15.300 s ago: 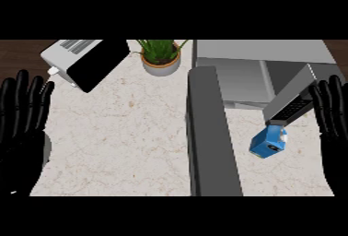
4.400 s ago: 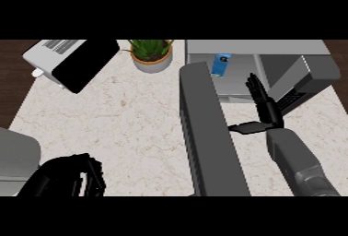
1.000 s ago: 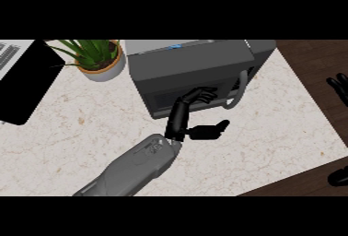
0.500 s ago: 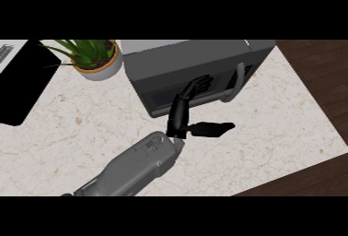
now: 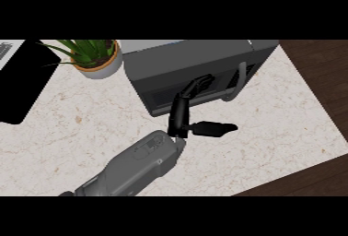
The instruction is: Pick up the milk, place it into the microwave and close the microwave
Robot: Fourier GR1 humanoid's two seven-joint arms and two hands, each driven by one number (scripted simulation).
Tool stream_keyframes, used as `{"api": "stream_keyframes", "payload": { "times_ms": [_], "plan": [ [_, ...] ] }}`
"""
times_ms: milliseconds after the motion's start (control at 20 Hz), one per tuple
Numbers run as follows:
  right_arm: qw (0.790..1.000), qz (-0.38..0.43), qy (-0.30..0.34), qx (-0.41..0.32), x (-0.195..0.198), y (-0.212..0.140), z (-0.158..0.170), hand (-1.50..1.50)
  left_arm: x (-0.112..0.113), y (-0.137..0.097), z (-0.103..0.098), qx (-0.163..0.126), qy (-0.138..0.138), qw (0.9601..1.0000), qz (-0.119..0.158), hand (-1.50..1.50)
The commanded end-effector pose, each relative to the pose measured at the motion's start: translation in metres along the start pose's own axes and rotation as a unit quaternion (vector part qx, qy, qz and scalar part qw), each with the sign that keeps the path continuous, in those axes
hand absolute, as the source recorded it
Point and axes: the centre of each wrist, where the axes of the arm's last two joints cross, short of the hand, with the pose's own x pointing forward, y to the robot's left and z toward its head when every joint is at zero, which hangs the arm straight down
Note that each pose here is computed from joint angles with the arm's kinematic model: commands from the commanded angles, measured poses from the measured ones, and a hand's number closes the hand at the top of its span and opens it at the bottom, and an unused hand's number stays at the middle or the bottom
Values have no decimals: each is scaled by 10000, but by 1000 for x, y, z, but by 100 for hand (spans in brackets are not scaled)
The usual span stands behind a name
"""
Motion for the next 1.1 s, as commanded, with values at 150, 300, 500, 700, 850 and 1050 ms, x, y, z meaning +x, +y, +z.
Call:
{"api": "stream_keyframes", "payload": {
  "times_ms": [150,300,500,700,850,1050],
  "plan": [
    [9998,140,-108,50,1,-5,-10,150,5,7,-22,449,-15,9990,0,-150],
    [9998,199,-76,37,2,-10,-12,150,9,7,-28,490,-74,9988,40,-150],
    [9860,-1624,0,-388,-38,37,7,-150,9,3,-23,323,-143,9993,110,-150],
    [9811,-1902,87,-342,-43,33,8,-150,10,3,-27,431,-161,9989,41,-150],
    [9781,-2037,187,-393,-47,27,11,-150,7,5,-27,425,-170,9989,70,-150],
    [9741,-2218,168,-397,-49,23,8,-150,7,5,-27,440,-166,9988,116,-150]
  ]
}}
